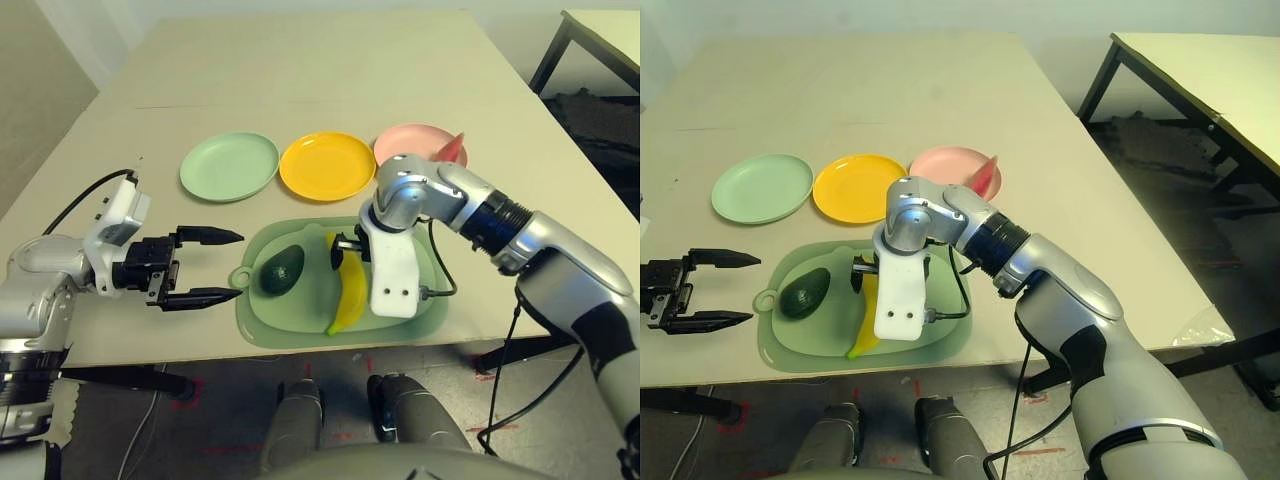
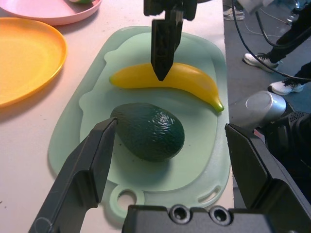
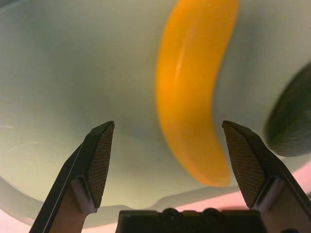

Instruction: Place the fruits into color-matched plates.

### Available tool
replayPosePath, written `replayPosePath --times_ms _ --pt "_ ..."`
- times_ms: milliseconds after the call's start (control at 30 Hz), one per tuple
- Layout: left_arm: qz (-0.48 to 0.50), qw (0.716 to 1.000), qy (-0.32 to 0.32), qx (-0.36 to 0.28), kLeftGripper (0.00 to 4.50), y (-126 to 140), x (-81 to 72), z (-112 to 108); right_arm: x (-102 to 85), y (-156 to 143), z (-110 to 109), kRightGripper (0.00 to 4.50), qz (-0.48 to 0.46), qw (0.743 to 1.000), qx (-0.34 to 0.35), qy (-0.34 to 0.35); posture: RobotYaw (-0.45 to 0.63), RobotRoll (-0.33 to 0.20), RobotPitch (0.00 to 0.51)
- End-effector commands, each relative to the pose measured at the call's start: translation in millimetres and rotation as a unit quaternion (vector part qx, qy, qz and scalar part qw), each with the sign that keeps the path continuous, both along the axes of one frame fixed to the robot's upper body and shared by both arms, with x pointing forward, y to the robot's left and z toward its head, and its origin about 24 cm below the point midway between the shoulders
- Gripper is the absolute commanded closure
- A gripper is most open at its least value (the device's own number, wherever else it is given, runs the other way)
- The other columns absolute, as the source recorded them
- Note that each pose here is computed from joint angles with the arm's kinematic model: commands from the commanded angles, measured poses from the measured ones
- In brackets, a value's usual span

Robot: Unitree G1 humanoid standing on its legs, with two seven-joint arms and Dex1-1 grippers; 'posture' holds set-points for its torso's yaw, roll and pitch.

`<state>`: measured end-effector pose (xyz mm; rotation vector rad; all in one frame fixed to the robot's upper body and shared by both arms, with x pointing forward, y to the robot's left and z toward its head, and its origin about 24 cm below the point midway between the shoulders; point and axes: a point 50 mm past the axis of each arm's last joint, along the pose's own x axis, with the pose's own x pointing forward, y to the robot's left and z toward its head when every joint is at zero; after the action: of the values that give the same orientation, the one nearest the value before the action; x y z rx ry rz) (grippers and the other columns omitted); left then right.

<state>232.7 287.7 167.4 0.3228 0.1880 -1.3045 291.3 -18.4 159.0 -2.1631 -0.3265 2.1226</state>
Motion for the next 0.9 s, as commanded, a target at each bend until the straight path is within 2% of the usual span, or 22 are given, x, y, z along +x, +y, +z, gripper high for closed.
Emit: replayPosePath --times_ms 33,133,233,433,467,700,900 --pt "0.006 1.0 -0.013 0.0 0.0 2.4 0.9 4.0 0.0 -6.8 -14.0 0.03 -0.012 1.0 -0.029 0.007 0.07 0.0 0.158" --pt "0.007 1.0 -0.013 -0.002 0.0 2.4 1.7 4.1 0.3 -12.7 -18.4 0.03 -0.023 0.999 -0.04 0.011 0.07 0.0 0.159" --pt "0.006 1.0 -0.014 -0.003 0.0 2.2 2.9 4.3 0.7 -20.5 -21.1 0.61 -0.031 0.998 -0.051 0.014 0.06 0.0 0.159" --pt "0.005 1.0 -0.016 -0.004 0.0 1.7 5.3 4.7 3.9 -31.9 -19.6 2.78 -0.049 0.997 -0.058 0.015 0.06 0.0 0.155" --pt "0.005 1.0 -0.016 -0.004 0.0 1.7 5.5 4.6 4.8 -33.0 -18.6 2.89 -0.051 0.997 -0.058 0.013 0.06 0.0 0.153" --pt "0.009 1.0 -0.017 -0.003 0.0 2.2 8.1 3.5 18.1 -37.1 -0.7 2.89 -0.08 0.996 -0.03 0.002 0.05 0.0 0.148" --pt "0.043 0.999 -0.024 -0.012 0.0 3.8 13.5 5.5 43.6 -25.2 37.4 2.89 -0.152 0.987 0.049 -0.003 0.05 0.0 0.141"
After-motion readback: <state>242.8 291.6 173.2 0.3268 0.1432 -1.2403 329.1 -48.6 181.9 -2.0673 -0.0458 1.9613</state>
